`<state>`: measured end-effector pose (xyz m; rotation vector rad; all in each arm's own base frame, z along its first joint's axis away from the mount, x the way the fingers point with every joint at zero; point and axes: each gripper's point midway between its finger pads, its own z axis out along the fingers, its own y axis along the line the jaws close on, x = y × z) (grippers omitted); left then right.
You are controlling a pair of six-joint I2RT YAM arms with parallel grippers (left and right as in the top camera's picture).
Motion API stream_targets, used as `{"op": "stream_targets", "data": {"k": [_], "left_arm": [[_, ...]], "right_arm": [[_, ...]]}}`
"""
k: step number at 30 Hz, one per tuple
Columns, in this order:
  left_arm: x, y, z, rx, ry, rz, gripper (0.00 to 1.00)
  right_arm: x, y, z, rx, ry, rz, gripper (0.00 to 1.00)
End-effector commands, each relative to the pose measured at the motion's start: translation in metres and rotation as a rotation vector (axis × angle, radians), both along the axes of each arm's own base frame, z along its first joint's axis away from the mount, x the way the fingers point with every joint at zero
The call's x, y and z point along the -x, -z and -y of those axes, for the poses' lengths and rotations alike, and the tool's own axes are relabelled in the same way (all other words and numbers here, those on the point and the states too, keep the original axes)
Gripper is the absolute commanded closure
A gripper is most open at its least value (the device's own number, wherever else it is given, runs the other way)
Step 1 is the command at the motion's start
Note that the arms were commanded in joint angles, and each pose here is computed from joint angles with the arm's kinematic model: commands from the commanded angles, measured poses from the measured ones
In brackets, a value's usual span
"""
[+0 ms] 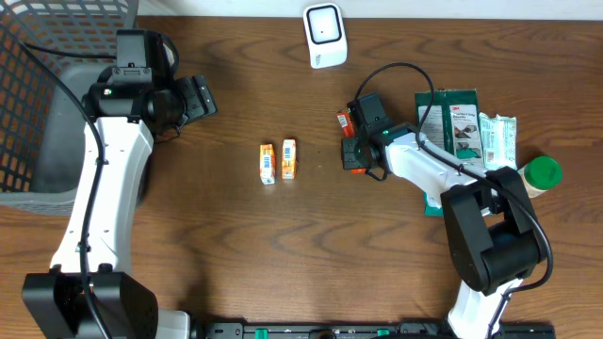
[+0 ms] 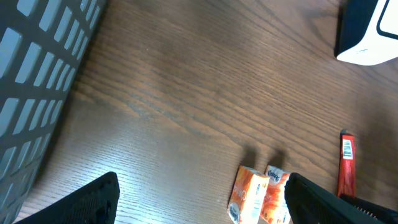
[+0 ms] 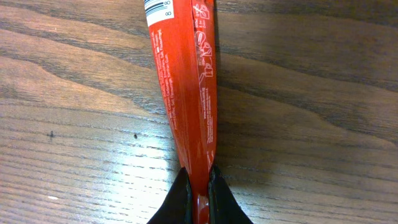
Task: Scan the item barcode
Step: 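Lift the red packet upright with the right gripper, then bring the left gripper to the red packet and grasp its top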
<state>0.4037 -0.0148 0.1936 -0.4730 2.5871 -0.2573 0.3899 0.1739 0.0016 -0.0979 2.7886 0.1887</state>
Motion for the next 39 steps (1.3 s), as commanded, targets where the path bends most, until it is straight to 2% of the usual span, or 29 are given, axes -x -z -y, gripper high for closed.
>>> {"op": "stream_targets", "data": {"k": [1, 7, 15, 27, 31, 35, 39], "left_arm": [[0.001, -0.003, -0.003, -0.016, -0.001, 0.008, 0.14], [0.001, -0.003, -0.003, -0.016, -0.001, 0.008, 0.14], [0.001, -0.003, -0.003, -0.016, -0.001, 0.008, 0.14], [-0.001, -0.004, -0.003, -0.011, -0.007, 0.014, 0.14], [0.010, -0.005, 0.033, 0.193, 0.067, -0.027, 0.14], [0.019, -0.025, 0.087, 0.390, 0.314, 0.009, 0.14], [0.028, -0.035, 0.125, 0.469, 0.431, 0.020, 0.14]], "right_arm": [[0.003, -0.014, 0.002, -0.006, -0.008, 0.013, 0.99], [0.010, -0.069, -0.024, -0.151, -0.161, 0.083, 0.99], [0.028, -0.139, -0.029, -0.255, -0.177, 0.167, 0.99], [0.050, -0.186, -0.045, -0.607, -0.269, 0.102, 0.99], [0.049, -0.197, -0.040, -0.702, -0.265, 0.084, 0.99], [0.047, -0.208, -0.041, -0.770, -0.268, 0.088, 0.99], [0.044, -0.217, -0.045, -0.821, -0.256, 0.091, 0.99]]}}
